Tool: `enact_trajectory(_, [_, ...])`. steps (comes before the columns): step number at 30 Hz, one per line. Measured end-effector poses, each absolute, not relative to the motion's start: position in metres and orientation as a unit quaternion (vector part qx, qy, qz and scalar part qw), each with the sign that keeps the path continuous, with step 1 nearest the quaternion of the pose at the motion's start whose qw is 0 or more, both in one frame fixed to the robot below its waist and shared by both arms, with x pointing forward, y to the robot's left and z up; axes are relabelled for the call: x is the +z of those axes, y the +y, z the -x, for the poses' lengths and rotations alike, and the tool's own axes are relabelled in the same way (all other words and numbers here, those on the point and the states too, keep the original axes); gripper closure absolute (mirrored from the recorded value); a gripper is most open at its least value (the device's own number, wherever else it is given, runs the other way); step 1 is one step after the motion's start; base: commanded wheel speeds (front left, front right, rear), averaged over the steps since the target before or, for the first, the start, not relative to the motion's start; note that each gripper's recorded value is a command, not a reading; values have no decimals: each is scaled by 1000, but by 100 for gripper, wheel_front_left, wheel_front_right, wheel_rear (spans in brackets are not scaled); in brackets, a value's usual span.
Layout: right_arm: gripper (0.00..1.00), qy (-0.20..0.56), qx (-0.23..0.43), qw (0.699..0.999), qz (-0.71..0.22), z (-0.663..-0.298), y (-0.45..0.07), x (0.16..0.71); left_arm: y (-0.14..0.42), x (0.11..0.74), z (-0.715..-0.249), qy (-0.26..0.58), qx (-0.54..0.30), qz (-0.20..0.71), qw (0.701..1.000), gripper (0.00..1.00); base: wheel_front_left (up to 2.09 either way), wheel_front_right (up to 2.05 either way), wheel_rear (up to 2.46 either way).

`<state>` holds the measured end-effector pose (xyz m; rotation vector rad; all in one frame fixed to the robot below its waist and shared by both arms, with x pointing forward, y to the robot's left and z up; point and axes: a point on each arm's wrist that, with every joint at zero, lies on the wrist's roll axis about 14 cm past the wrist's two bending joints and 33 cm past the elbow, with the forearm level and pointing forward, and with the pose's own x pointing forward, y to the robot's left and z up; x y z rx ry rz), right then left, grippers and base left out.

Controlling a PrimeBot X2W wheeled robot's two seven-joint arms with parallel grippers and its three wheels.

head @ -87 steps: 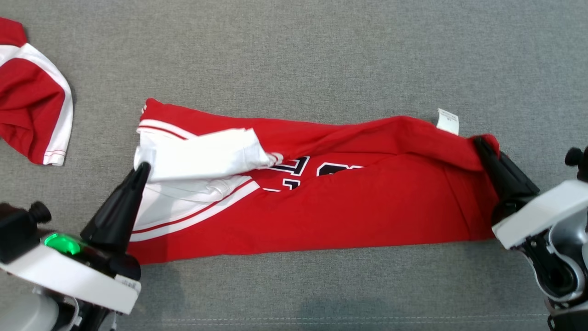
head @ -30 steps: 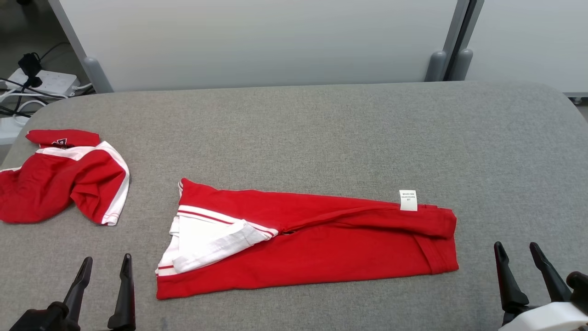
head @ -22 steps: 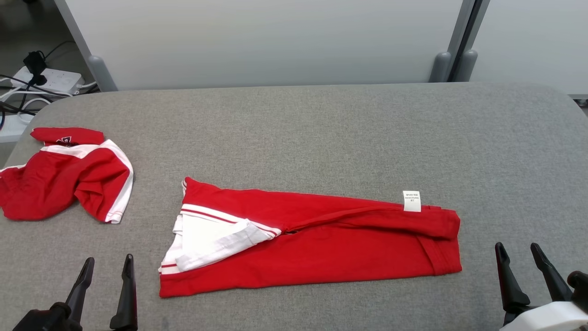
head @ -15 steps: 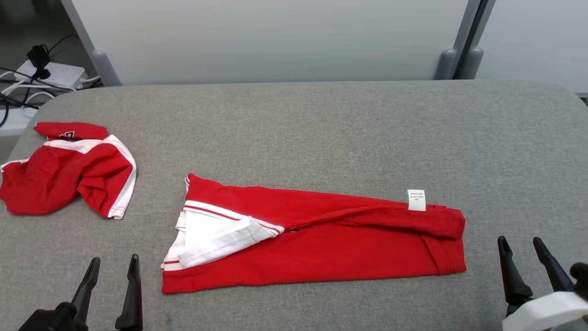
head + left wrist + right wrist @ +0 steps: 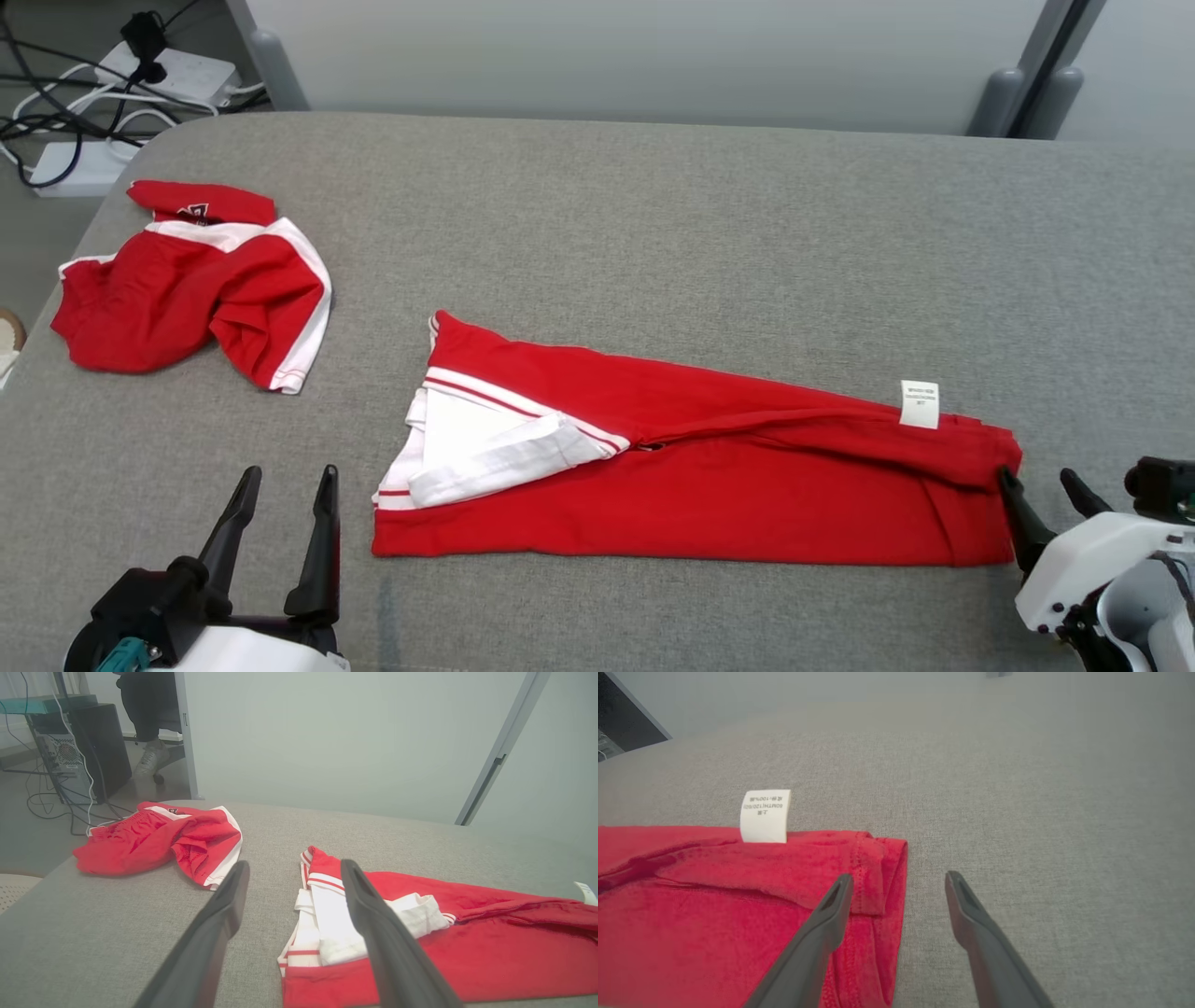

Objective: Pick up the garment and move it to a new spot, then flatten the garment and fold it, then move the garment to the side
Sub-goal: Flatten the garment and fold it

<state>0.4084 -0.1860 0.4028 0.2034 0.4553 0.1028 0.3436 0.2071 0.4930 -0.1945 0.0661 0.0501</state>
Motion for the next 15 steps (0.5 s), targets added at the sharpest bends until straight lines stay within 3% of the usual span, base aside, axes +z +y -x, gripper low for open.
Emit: enact_trajectory(15, [0,336,91,930,-122,-417,-150,364,213,482,-347,48,39,99,993,0,0,0,0])
